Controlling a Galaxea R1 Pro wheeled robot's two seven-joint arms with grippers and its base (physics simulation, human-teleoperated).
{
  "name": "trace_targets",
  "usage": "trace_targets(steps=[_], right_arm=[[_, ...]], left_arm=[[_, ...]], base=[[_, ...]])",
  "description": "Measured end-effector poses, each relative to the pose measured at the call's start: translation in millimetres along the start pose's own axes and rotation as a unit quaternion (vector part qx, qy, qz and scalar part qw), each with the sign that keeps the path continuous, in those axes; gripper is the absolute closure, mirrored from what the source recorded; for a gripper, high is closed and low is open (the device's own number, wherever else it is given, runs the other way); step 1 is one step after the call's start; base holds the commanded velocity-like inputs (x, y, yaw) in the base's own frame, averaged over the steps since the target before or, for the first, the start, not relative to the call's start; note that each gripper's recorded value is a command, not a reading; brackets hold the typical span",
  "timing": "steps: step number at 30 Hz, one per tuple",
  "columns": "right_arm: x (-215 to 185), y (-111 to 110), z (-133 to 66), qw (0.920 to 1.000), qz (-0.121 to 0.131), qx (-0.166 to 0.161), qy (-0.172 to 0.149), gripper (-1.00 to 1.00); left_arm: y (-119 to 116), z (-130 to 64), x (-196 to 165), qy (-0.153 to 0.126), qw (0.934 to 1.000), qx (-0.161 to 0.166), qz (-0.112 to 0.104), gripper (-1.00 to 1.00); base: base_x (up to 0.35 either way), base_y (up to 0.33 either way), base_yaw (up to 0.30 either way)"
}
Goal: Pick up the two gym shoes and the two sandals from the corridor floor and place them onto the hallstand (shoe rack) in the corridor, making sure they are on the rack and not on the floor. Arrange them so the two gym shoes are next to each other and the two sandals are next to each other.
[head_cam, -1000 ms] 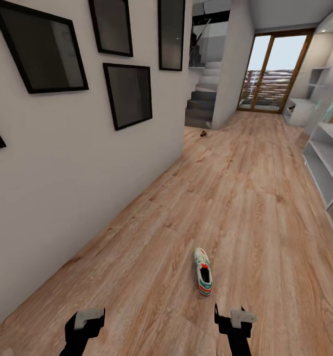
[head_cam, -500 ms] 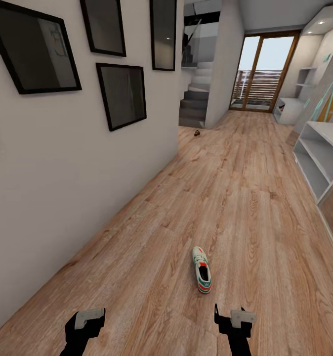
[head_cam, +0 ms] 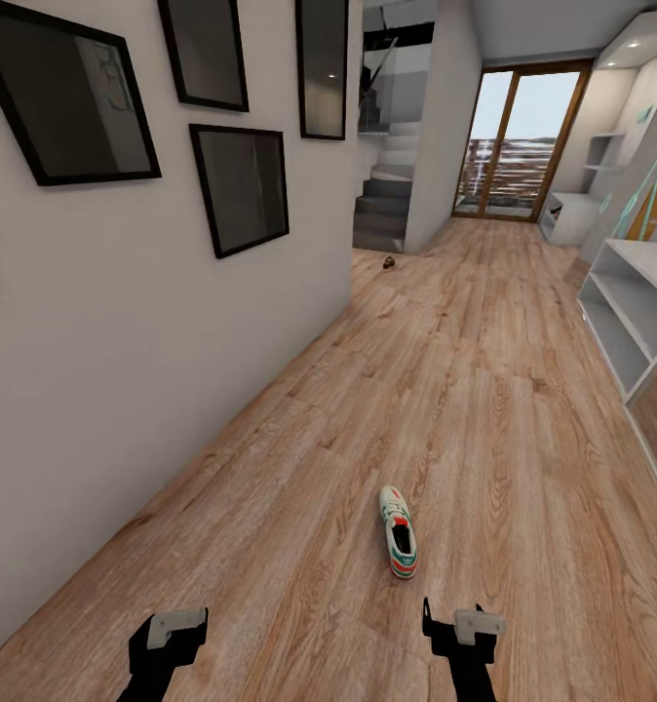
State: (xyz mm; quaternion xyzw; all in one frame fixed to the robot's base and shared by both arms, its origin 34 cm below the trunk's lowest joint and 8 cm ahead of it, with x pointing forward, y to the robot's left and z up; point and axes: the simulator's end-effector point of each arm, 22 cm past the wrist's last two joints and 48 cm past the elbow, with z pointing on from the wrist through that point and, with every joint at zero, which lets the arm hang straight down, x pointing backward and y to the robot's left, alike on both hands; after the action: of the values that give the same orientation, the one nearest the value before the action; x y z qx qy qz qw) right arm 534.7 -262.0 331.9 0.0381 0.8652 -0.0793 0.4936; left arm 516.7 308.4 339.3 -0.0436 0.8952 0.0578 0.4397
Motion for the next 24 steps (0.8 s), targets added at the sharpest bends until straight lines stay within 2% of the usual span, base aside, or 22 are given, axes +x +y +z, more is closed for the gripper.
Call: trace_targets(steps=[4, 5, 7, 15, 18, 24], right_arm=[[-13.2, -6.9, 5.9, 0.9999, -0.002, 0.005, -0.014, -1.0], [-44.4, -17.2, 20.4, 0.9992, -0.006, 0.015, -0.035, -1.0], [-65.5, -26.3, 34.5, 0.9994, -0.016, 0.026, -0.019, -1.0], [-90.9, -36.8, 49.1, 0.9986, -0.027, 0.04, 0.021, -1.0], [-109.8, -38.6, 56.0, 0.9985, -0.027, 0.044, 0.02, -1.0], [-161.1, -37.2, 73.2, 0.9986, -0.022, 0.048, -0.001, -1.0]], left_arm=[[1.3, 0.0, 0.2, 0.0, 1.0, -0.001, 0.0, -1.0], [2.6, 0.0, 1.0, 0.002, 1.0, -0.003, 0.0, -1.0], [3.2, 0.0, 1.3, 0.003, 1.0, -0.004, 0.0, -1.0], [4.1, 0.1, 0.9, 0.002, 1.0, -0.004, 0.001, -1.0], [3.2, 0.1, 0.8, 0.002, 1.0, -0.004, 0.001, -1.0], [1.3, 0.0, 0.7, 0.001, 1.0, -0.002, 0.001, -1.0]], base=[[0.0, 0.0, 0.0], [0.0, 0.0, 0.0], [0.0, 0.0, 0.0], [0.0, 0.0, 0.0], [0.0, 0.0, 0.0], [0.0, 0.0, 0.0]])
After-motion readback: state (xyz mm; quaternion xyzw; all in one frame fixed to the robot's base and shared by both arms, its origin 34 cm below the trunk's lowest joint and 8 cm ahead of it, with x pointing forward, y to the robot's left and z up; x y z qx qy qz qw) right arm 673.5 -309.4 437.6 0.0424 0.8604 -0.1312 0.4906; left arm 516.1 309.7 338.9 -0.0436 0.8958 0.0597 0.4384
